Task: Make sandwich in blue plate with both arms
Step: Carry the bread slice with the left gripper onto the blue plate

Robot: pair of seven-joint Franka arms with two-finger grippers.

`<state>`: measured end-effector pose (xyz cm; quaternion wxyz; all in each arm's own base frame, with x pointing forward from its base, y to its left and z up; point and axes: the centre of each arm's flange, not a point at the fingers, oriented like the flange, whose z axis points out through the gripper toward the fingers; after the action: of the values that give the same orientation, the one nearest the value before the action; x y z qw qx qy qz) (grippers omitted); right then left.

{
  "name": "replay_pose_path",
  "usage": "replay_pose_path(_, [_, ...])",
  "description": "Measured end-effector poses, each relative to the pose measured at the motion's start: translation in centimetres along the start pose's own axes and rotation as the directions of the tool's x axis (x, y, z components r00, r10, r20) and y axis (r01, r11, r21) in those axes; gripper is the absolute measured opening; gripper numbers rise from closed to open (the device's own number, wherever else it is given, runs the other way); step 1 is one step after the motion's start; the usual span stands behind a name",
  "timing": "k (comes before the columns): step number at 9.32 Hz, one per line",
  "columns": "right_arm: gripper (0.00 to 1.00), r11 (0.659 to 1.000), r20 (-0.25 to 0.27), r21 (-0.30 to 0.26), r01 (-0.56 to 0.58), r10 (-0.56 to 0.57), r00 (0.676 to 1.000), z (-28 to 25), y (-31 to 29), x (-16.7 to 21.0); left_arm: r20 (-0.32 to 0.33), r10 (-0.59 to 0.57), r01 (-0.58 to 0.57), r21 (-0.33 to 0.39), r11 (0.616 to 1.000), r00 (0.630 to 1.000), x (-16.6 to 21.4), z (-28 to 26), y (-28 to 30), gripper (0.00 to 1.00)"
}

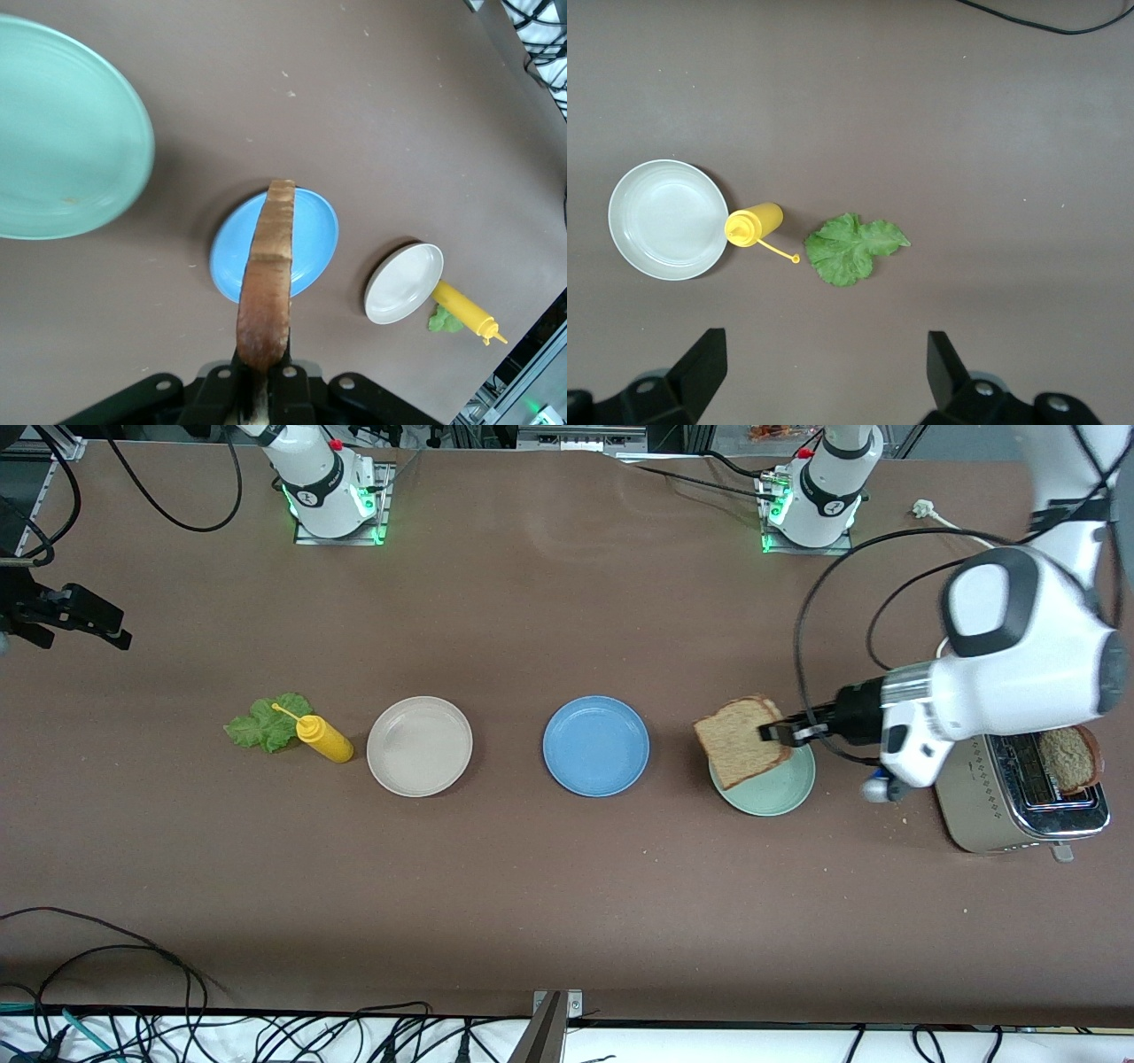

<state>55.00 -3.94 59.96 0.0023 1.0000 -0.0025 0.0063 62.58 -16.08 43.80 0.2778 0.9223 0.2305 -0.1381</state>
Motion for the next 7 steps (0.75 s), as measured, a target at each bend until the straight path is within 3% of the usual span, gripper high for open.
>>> replay_pose_path(4, [1.00, 1.000, 0.001, 0.000, 0.000, 0.000, 1.000, 0.0, 0.0, 0.0, -0.126, 0.026, -0.030, -0.024, 0.999, 0.992, -6.2, 14.3, 3.1, 0.10])
replay_pose_path(7, [1.00, 1.000, 0.005, 0.001, 0.000, 0.000, 1.000, 0.1, 0.0, 0.0, -0.153, 0.019, -0.025, -0.035, 0.999, 0.988, -8.7, 20.0, 3.8, 0.10])
